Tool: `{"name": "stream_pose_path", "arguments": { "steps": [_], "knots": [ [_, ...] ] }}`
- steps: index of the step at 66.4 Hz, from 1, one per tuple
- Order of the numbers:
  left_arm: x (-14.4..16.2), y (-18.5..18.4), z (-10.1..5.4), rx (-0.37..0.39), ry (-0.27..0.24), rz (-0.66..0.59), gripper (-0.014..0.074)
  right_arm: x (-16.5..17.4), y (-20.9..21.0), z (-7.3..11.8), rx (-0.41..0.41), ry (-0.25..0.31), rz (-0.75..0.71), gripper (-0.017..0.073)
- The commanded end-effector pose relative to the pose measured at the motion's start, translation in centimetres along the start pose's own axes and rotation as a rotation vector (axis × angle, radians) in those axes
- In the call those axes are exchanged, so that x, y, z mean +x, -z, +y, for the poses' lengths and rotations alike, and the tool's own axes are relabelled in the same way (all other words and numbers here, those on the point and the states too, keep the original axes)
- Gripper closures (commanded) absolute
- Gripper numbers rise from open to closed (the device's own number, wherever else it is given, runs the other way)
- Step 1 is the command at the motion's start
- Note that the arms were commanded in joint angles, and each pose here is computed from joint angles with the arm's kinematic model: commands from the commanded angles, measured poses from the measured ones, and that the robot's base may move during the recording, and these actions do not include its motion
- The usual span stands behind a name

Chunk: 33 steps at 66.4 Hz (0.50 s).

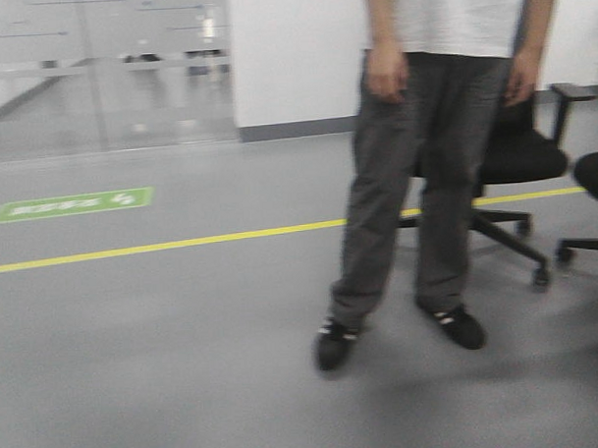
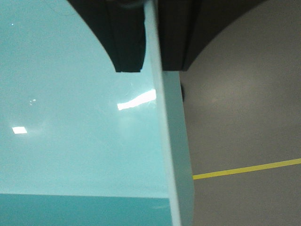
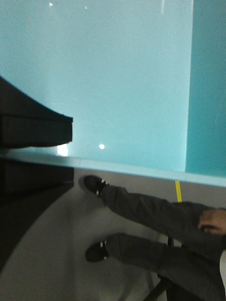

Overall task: Fetch blue bin and place on conveyor start
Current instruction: 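Carry the teal bin in both grippers while driving toward the conveyor, then drive up to the red-framed conveyor holding the bin over the belt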

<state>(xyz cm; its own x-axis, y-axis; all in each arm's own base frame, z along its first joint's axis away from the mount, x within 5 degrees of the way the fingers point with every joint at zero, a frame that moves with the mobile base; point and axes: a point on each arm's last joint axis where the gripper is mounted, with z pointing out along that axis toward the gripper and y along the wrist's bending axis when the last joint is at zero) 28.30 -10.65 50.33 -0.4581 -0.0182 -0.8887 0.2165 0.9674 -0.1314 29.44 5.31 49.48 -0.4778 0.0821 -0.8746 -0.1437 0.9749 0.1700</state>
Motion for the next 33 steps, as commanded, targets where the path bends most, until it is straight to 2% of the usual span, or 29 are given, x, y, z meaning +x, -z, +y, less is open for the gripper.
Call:
{"name": "stream_pose_path", "arguments": {
  "steps": [1,33],
  "knots": [
    [-0.73,0.92,-0.29,0.023,-0.012,-0.068,0.0705,-0.75,0.89,-0.09,0.011,0.028,-0.074,0.0712],
    [-0.78,0.92,-0.11,0.002,-0.028,-0.073,0.0705,-0.78,0.89,-0.09,0.01,0.028,-0.078,0.0712]
  ]
}}
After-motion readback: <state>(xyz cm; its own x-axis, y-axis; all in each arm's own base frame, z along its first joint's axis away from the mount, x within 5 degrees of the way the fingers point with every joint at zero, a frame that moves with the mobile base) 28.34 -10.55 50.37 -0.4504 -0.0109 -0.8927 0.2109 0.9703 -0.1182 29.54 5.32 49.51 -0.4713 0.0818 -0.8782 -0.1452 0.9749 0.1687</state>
